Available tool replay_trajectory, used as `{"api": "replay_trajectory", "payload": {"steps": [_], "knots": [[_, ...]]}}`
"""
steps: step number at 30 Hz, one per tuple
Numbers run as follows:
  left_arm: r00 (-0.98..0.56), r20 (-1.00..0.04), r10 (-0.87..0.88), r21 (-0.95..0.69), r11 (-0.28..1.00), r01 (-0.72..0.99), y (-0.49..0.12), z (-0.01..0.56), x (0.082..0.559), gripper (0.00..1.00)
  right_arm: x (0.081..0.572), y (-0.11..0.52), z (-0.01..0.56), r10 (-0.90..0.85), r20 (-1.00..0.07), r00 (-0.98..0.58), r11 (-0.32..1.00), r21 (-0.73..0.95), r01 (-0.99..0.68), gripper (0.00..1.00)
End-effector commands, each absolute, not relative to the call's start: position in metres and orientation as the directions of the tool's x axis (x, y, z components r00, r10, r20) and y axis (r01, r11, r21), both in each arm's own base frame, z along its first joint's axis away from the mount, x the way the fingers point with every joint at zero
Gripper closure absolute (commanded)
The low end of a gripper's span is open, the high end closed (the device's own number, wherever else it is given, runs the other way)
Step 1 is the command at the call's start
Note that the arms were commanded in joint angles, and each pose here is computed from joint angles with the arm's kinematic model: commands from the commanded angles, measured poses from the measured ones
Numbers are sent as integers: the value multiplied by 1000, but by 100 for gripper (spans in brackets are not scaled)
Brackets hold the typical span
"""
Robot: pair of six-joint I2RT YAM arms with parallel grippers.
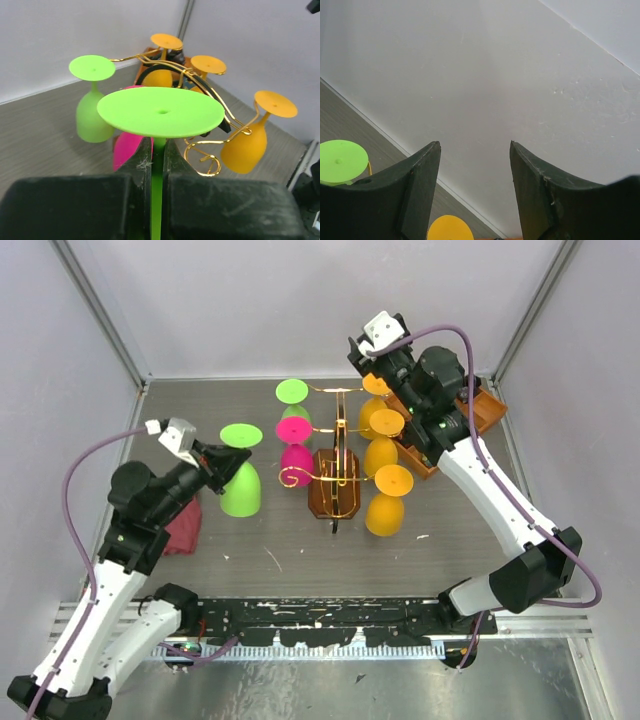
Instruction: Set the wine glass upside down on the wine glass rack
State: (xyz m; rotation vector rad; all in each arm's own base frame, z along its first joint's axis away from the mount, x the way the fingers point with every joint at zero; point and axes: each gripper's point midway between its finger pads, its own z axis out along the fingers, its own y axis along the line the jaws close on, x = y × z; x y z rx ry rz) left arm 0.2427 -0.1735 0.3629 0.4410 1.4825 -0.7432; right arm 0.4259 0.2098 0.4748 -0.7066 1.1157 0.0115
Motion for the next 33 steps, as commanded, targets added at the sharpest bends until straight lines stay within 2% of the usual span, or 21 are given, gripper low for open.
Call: {"api": "replay_trajectory", "payload": {"steps": [1,4,9,14,23,33], "knots": [[0,-945,-327,-215,623,752,-181,370,224,100,420,204,506,-296,-809,508,817,-490,-303,37],[27,-918,-396,-246,622,744,-176,353,221,100,420,202,505,-305,-808,505,817,-494,-298,37],[54,-922,-383,-220,634,741,-171,336,213,100,423,201,503,-323,-802,502,812,-507,-288,37],[52,-919,-390,-205,589,781,-181,325,205,100,424,200,502,-338,-796,503,809,-519,-278,37],[33,-932,-361,-169,513,841,-217,308,183,100,427,196,500,-368,-787,495,803,-538,-257,37],[88,-948,-306,-95,534,840,-254,287,184,100,429,192,496,-396,-783,480,797,-553,-243,37]]}}
